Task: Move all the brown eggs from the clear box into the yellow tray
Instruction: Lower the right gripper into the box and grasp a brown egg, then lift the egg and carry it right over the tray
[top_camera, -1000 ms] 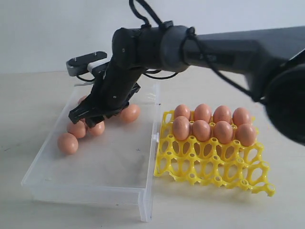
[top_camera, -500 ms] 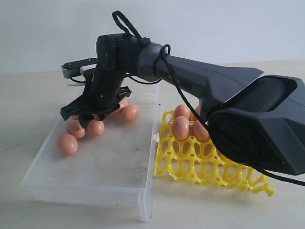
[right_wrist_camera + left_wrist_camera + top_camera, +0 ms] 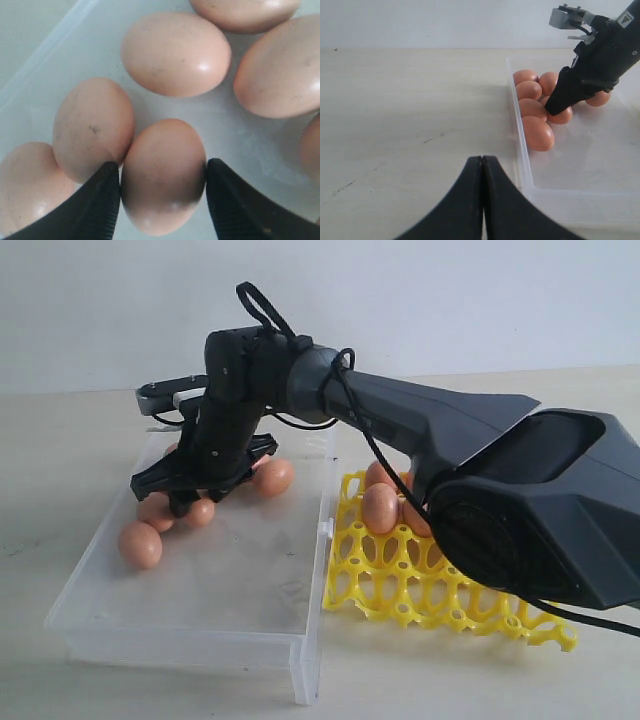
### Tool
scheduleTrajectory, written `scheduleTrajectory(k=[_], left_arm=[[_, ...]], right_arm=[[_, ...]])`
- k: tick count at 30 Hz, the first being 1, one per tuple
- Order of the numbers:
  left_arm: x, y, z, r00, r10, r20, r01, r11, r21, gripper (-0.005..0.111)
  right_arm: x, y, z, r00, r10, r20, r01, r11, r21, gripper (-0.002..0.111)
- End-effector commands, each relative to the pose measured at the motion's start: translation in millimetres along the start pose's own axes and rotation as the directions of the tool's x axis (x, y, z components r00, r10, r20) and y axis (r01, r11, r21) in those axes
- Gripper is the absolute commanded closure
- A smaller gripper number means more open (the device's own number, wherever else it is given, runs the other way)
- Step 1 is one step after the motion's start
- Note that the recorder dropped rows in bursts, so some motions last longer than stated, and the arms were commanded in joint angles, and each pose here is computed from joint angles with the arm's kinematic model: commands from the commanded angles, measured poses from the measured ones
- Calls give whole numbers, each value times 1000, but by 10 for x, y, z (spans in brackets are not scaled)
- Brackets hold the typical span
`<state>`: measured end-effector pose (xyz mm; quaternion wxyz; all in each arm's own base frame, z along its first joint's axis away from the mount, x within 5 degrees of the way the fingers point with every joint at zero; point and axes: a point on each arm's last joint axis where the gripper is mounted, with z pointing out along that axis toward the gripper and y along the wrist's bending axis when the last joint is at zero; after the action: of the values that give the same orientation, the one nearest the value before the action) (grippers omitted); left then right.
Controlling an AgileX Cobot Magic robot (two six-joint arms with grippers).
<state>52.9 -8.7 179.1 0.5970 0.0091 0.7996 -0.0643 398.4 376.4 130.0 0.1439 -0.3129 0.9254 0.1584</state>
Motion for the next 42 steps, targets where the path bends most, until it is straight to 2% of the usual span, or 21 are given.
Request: scheduleTrajectory(k=[1,9,11,14,15,16,22,32,42], left_arm=[[-18,-2,-8,1000,0,14,0,1000,0,107],[-18,-2,-8,1000,0,14,0,1000,0,107],[-18,-2,-8,1000,0,14,0,1000,0,107],[-18,-2,-8,1000,0,14,0,1000,0,107],[-18,-2,-8,1000,0,14,0,1000,0,107],[-18,-2,-8,1000,0,14,0,1000,0,107],[-18,-2,-8,1000,0,14,0,1000,0,107],[-18,-2,-8,1000,0,14,0,1000,0,107],[-18,-2,-8,1000,0,14,0,1000,0,107]], right_arm=[[6,-65,101,1000,16,12,-16,1000,11,58],[-30,-70,122,997,58,57,-59,998,9,58],[-30,-70,122,997,58,57,-59,998,9,62],[-18,-70,123,997,57,45,-57,998,10,88],[-15,-68,123,998,49,41,-49,999,8,102],[-14,-68,123,998,49,40,-49,999,8,108],[-26,-55,80,998,50,42,-50,999,4,108],[-206,37,-393,989,15,150,-18,1000,15,108],[-219,183,-716,974,-53,221,45,998,39,108]])
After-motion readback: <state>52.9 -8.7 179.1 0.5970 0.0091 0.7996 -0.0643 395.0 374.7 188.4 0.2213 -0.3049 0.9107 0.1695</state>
